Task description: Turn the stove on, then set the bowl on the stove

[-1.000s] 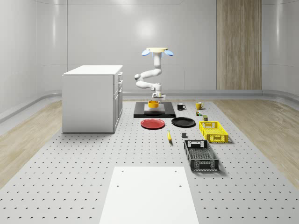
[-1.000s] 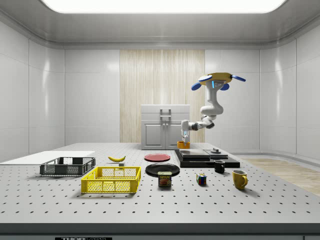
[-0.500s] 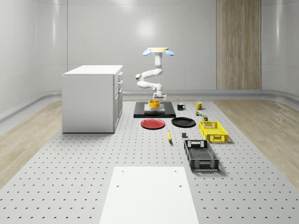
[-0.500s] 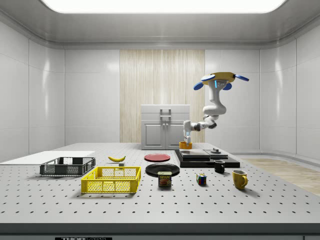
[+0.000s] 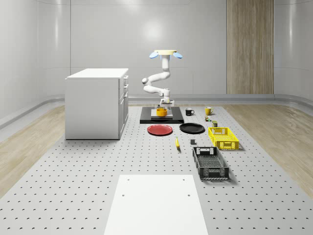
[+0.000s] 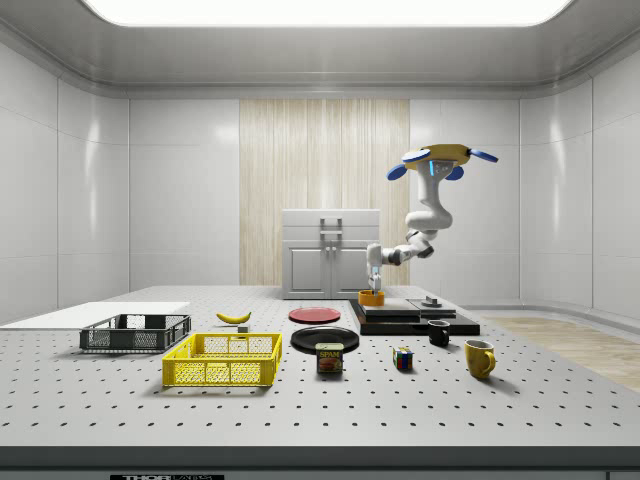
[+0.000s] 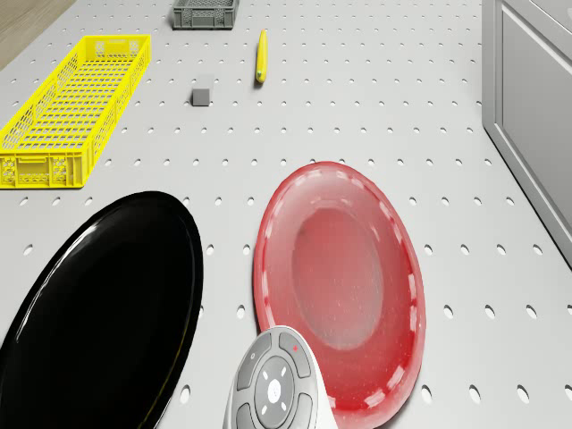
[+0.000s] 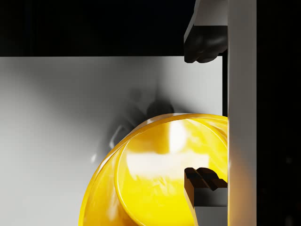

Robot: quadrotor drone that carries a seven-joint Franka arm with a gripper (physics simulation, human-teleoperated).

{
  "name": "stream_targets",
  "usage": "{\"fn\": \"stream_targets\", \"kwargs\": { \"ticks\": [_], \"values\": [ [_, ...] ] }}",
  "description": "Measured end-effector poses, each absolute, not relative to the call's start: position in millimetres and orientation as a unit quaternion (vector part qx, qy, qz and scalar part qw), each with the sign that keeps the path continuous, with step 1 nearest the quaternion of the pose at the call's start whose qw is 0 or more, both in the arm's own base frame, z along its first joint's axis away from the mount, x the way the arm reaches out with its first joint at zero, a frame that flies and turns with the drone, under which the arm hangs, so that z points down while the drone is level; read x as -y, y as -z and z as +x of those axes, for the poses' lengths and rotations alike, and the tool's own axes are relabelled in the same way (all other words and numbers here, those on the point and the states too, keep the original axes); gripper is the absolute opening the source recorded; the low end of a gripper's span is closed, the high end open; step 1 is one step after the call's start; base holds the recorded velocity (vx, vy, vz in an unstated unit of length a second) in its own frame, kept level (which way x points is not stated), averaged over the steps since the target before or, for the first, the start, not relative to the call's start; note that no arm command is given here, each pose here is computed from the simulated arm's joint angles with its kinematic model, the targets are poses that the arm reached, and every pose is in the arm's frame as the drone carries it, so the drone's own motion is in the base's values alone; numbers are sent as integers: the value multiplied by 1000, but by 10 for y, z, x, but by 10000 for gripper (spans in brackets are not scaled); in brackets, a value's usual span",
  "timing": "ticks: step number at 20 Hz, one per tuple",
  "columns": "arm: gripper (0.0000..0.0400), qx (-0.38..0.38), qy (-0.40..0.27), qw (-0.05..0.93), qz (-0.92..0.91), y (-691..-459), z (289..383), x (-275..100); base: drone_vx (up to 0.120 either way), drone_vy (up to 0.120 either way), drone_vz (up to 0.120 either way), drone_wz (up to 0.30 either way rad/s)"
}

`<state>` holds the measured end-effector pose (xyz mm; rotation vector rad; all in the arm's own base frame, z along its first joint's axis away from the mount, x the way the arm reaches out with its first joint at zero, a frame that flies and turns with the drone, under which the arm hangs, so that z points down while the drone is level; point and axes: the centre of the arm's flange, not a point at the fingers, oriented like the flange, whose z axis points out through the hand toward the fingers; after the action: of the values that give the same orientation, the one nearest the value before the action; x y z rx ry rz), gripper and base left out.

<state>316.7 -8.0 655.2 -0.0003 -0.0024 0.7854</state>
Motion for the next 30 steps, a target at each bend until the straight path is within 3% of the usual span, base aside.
{"fn": "stream_targets", "kwargs": {
  "ticks": [7,18,25,28,30],
  "values": [
    [391,1,-383,924,0,-6566,3167,80,0,0,0,0],
    [399,1,-383,924,0,-6576,3167,80,0,0,0,0],
    [400,1,-383,924,0,-6718,3166,80,0,0,0,0],
    [254,1,-383,924,0,-6744,3166,80,0,0,0,0],
    [194,1,-383,924,0,-6753,3166,80,0,0,0,0]
  ]
}}
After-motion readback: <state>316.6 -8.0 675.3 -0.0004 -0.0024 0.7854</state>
